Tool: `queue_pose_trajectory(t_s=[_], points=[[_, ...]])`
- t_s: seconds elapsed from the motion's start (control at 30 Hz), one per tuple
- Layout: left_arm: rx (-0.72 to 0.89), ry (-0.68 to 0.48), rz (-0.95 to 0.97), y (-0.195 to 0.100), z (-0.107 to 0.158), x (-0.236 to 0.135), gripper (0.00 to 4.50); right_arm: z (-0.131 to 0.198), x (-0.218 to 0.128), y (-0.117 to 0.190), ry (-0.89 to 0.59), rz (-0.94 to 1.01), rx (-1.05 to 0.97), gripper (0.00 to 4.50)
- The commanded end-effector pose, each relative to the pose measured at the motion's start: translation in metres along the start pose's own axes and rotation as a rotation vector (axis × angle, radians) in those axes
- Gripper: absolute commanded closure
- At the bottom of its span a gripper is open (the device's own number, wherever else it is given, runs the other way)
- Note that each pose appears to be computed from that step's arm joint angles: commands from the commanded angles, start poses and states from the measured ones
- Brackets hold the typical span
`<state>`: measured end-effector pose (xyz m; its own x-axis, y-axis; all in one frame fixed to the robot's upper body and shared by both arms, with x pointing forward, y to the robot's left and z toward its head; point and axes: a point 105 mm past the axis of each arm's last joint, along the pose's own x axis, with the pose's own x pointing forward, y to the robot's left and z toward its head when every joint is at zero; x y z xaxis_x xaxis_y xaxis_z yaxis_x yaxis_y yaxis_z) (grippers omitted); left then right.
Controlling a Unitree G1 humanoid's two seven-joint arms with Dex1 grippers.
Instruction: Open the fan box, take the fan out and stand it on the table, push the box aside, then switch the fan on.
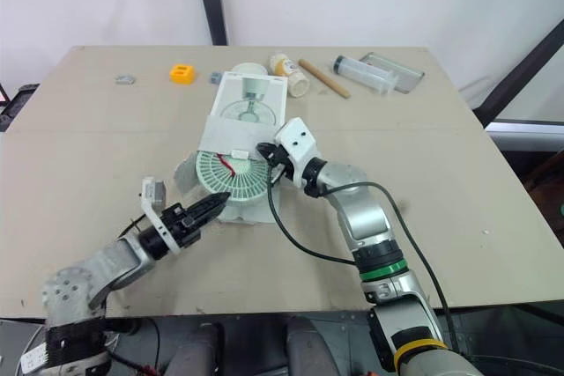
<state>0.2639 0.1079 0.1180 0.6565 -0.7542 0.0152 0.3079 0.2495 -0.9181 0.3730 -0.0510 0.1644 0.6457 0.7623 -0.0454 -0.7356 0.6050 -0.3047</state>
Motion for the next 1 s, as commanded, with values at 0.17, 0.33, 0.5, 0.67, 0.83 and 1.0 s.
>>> queue_pose_trajectory(t_s=[0.17,0.33,0.5,0.67,0.83,1.0], points=[[-0.006,0.054,0.016,-0.006,-0.012,-0.006,3.52,-0.013,0.002,0.008,0.036,0.026,0.027,4.5],[-0.009,0.08,0.043,0.0,-0.016,-0.01,3.52,-0.012,0.004,0.01,0.031,0.033,0.029,4.5],[-0.014,0.091,0.047,0.002,-0.017,-0.012,3.52,-0.012,0.004,0.009,0.029,0.03,0.03,4.5],[-0.02,0.095,0.04,0.002,-0.016,-0.012,3.02,-0.013,0.004,0.009,0.03,0.03,0.033,4.5],[-0.007,0.091,0.038,0.001,-0.011,-0.012,1.49,-0.012,0.005,0.01,0.027,0.029,0.035,4.5],[0.023,0.06,0.033,-0.001,0.006,-0.018,0.48,-0.013,0.004,0.009,0.027,0.024,0.037,4.5]])
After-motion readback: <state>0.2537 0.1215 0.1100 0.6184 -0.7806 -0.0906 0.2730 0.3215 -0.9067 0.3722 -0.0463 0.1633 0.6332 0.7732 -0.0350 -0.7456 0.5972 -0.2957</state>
